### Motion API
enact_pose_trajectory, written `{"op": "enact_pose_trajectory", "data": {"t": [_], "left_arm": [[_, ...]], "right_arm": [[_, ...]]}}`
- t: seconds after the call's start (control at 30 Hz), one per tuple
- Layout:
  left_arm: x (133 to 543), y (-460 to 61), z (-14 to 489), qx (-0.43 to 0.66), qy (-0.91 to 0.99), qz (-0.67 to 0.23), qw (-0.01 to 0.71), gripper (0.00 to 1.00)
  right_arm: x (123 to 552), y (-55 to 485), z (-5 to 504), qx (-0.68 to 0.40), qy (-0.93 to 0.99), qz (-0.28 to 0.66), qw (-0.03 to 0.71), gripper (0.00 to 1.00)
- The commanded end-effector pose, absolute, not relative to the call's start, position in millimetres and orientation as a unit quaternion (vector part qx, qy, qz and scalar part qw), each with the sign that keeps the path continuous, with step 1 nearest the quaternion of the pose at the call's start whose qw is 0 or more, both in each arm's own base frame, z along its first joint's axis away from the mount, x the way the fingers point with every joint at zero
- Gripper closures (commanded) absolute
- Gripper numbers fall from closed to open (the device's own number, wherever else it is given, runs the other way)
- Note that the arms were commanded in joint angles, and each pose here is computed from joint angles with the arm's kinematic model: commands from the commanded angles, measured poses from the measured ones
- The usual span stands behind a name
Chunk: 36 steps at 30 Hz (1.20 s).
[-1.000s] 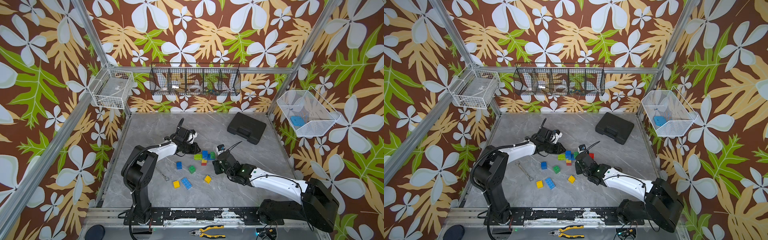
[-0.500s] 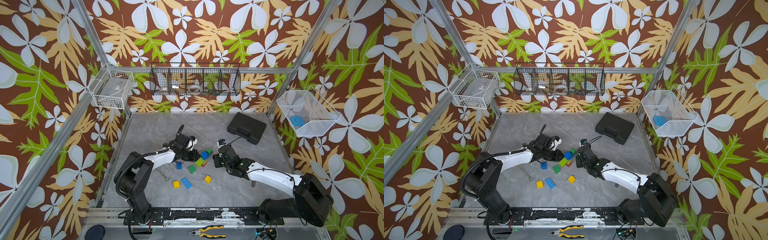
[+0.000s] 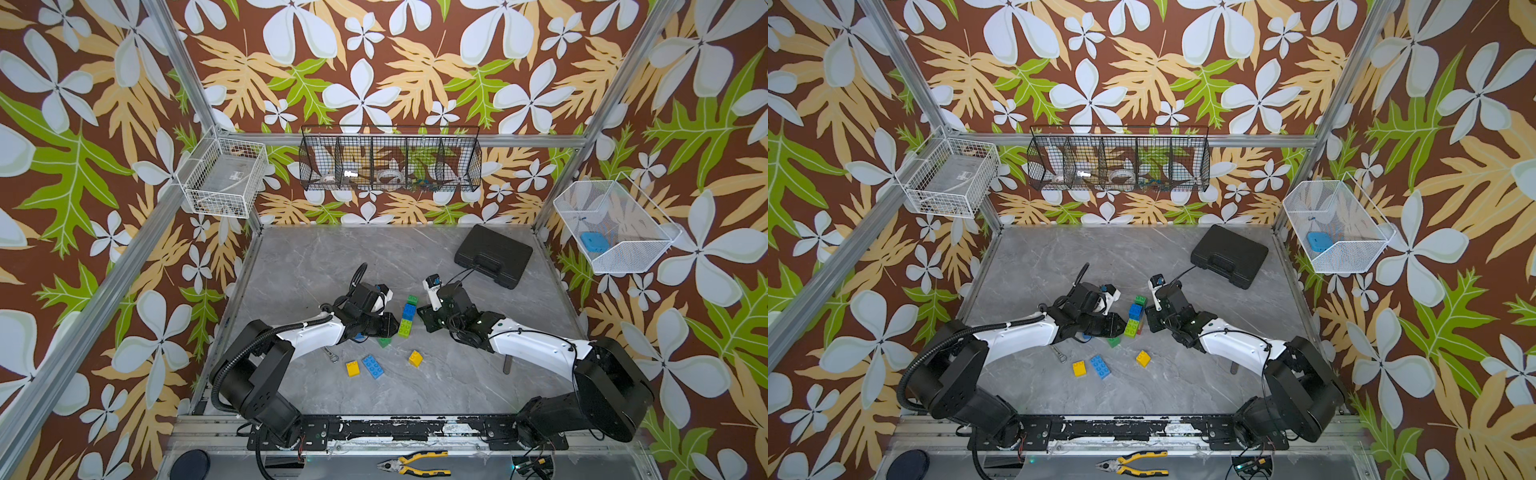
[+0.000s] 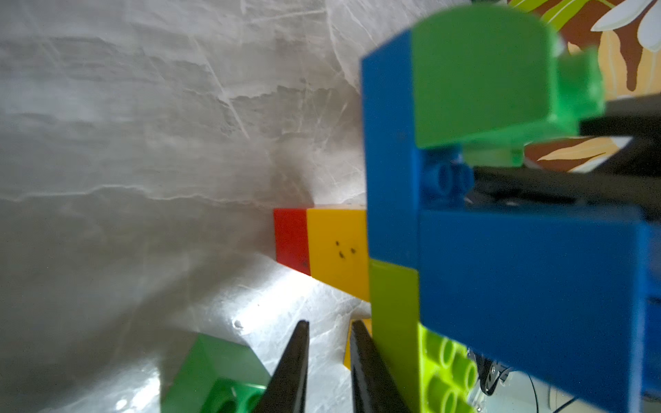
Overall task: Assemble a fork with lego
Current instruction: Adjust the lego brick at the center of the board.
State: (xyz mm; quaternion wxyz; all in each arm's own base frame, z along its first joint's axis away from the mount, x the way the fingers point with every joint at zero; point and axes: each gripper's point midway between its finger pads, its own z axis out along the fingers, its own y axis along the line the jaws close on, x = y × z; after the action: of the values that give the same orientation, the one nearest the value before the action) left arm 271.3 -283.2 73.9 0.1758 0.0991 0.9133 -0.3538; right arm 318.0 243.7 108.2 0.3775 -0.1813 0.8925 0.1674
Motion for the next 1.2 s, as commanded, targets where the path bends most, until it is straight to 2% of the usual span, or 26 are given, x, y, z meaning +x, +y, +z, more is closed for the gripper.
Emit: {"op": "enact_pose_trajectory", "data": {"t": [0.0,0.57,0.9,1.17], "left_arm": [[275.3,-280.0,77.9,0.074,0.91,-0.357,0.196,0.76],[257.1,-295.9,93.9,0.053,0.886,-0.401,0.225,0.76],[250.1,-304.4,96.7,0.054,0.879,-0.418,0.223,0.65],[247.9,-308.3,92.5,0.053,0.879,-0.42,0.22,0.58]], "right_arm": [[324.3,249.1,117.6,-0.211,0.876,0.169,0.398,1.0],[342.3,256.2,117.4,-0.31,0.846,0.207,0.38,1.0],[355.2,261.7,119.2,-0.309,0.846,0.205,0.383,1.0],[363.9,235.3,127.0,-0.267,0.858,0.166,0.407,1.0]]}}
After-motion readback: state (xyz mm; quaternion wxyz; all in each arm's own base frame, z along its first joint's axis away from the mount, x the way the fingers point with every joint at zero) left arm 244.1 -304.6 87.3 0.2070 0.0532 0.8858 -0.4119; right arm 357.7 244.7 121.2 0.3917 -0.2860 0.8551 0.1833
